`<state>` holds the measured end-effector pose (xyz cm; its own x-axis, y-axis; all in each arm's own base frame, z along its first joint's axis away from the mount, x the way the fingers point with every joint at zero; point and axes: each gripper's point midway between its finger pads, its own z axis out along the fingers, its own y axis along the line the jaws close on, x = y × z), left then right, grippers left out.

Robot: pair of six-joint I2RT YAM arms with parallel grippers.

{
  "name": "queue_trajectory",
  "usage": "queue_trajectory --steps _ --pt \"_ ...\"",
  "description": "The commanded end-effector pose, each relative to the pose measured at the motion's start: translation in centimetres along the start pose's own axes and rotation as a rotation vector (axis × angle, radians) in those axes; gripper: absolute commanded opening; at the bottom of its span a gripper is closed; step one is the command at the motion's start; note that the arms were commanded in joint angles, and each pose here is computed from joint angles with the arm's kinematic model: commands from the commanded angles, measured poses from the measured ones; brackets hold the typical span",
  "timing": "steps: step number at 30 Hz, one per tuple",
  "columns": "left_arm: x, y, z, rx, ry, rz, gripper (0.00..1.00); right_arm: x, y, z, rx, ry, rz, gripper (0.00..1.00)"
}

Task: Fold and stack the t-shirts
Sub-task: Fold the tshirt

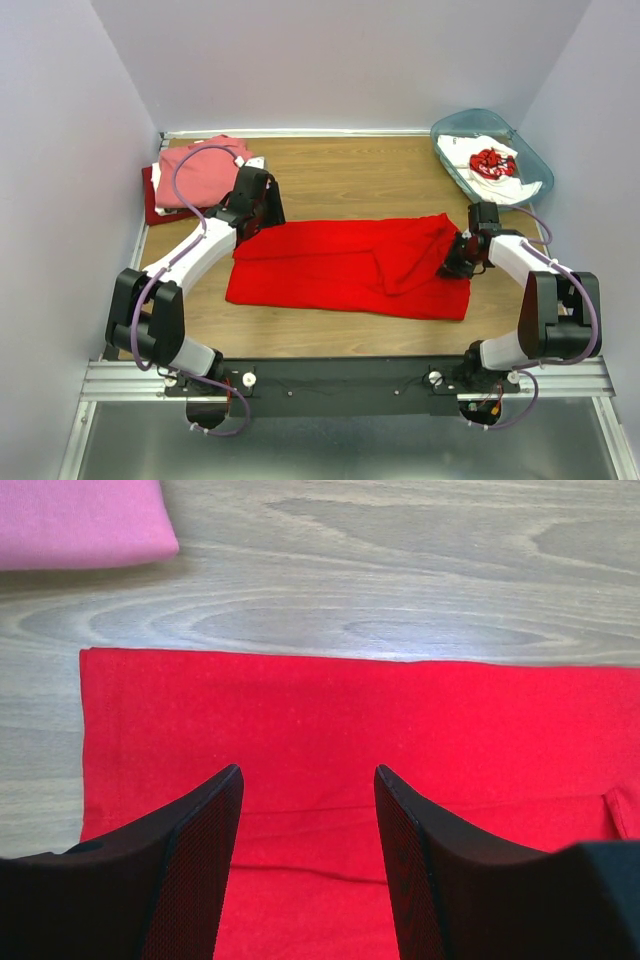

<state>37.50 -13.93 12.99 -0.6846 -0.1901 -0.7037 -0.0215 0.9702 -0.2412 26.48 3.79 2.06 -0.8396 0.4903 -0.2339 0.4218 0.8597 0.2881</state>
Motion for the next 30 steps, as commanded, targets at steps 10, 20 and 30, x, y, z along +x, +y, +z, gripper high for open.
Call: queue_trajectory --steps 10,20,30 --pt "0.4 -0.5 0.3 0.017 0.008 -0.003 0.63 -1.4 1.6 -0.6 -0.060 -0.030 -0.025 0.00" --pt "1.5 -0.1 0.1 0.014 0.019 -0.010 0.63 1.3 1.2 -3.1 -0.056 0.028 -0.006 0.01" --pt "2.6 -0.5 0.6 0.041 0.028 -0.002 0.63 4.5 0.6 -6.5 -0.050 0.071 0.053 0.00"
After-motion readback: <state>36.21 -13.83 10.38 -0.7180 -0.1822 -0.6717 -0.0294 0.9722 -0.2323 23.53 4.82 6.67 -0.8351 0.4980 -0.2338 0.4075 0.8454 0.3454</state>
